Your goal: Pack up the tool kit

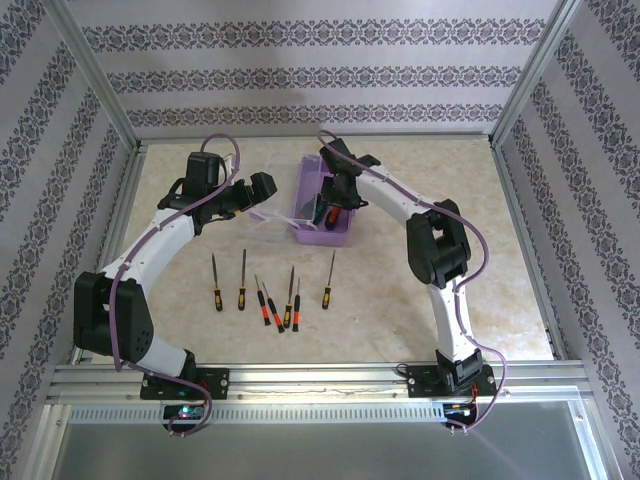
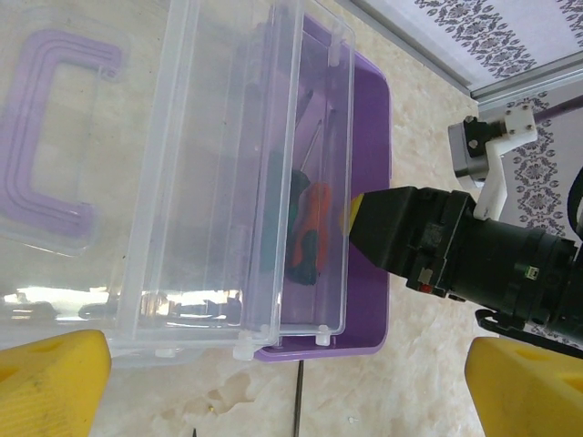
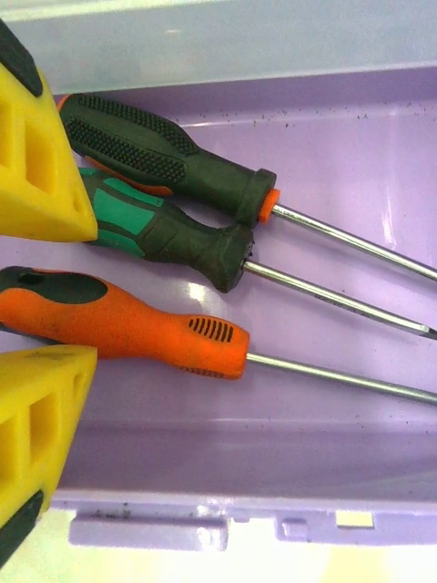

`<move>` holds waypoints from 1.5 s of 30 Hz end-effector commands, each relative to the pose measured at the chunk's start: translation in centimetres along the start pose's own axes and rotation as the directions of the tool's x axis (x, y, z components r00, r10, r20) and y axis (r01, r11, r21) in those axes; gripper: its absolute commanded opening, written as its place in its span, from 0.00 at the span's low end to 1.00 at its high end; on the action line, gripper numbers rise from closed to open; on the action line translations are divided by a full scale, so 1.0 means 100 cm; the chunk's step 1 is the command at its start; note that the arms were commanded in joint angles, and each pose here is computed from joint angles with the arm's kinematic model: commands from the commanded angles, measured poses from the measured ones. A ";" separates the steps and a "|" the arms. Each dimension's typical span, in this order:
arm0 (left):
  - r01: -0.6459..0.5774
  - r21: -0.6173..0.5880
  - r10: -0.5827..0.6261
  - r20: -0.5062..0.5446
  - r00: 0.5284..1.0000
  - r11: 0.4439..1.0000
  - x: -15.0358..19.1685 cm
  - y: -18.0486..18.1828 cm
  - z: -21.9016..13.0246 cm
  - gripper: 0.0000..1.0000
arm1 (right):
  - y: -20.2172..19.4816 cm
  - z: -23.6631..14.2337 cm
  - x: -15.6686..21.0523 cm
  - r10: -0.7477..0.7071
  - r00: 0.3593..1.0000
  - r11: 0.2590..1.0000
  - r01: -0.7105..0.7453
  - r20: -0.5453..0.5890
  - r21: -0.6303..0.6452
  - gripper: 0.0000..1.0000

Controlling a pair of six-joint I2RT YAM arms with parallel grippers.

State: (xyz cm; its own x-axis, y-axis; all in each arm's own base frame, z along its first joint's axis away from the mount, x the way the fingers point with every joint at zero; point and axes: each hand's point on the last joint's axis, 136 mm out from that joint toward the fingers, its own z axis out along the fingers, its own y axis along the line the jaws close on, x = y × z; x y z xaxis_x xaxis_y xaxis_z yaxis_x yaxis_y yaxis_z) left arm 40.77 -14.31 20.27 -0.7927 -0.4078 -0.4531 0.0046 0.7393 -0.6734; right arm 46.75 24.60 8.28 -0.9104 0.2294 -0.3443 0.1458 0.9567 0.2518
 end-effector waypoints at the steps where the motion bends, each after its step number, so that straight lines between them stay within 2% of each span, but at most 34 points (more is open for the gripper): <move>1: -0.015 -0.014 0.016 0.029 0.999 1.000 -0.008 0.003 -0.007 1.00 | 0.009 -0.054 -0.016 0.009 0.997 0.997 -0.004 0.074 -0.073 0.38; 4: -0.014 -0.064 0.016 0.037 0.999 0.998 -0.013 0.015 -0.009 1.00 | 0.008 -0.091 -0.012 -0.023 0.990 0.996 0.035 0.138 -0.086 0.42; 7: -0.003 -0.110 0.009 0.054 0.998 0.994 -0.021 0.030 -0.012 1.00 | -0.006 -0.109 0.006 -0.037 0.987 0.995 0.051 0.158 -0.089 0.44; 10: -0.019 -0.132 0.025 0.043 0.999 0.991 -0.025 0.039 -0.010 1.00 | -0.030 -0.113 0.031 -0.042 0.988 0.995 0.055 0.148 -0.084 0.46; 13: -0.049 -0.181 0.046 -0.018 0.999 0.982 -0.021 0.049 -0.004 1.00 | -0.058 -0.113 0.057 -0.035 0.992 0.996 0.045 0.118 -0.076 0.50; 18: -0.068 -0.228 0.056 -0.055 0.997 0.971 -0.020 0.067 0.012 1.00 | -0.094 -0.114 0.085 -0.003 0.997 0.996 0.009 0.075 -0.088 0.50; 20: -0.059 -0.185 0.045 -0.084 0.995 0.981 -0.015 0.064 0.025 1.00 | -0.104 -0.116 0.091 0.003 0.997 0.996 0.004 0.073 -0.092 0.50; 24: -0.110 -0.148 0.086 -0.161 0.983 0.983 0.002 0.052 0.041 0.91 | -0.118 -0.119 0.096 0.025 0.997 0.995 -0.018 0.068 -0.097 0.51; 34: -0.319 -0.125 0.274 -0.284 0.919 0.939 0.053 0.018 0.058 0.88 | -0.124 -0.118 0.111 0.040 0.998 0.992 -0.035 0.038 -0.121 0.50; 39: -0.376 -0.081 0.331 -0.333 0.883 0.923 0.076 0.003 0.065 0.84 | -0.127 -0.123 0.111 0.041 0.998 0.993 -0.035 0.054 -0.114 0.50; 45: -0.397 -0.037 0.360 -0.350 0.865 0.917 0.095 -0.016 0.070 0.87 | -0.129 -0.132 0.110 0.045 0.997 0.993 -0.037 0.070 -0.111 0.50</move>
State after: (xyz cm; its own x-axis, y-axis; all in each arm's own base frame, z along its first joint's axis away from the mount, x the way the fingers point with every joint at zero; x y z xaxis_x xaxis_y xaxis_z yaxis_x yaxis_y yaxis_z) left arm 38.31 -22.03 12.73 -0.9011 0.0417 -0.4316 0.2446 0.8707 -0.4266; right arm 30.30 12.83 12.80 -0.8754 0.2828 -0.3920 0.1319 0.9200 0.3690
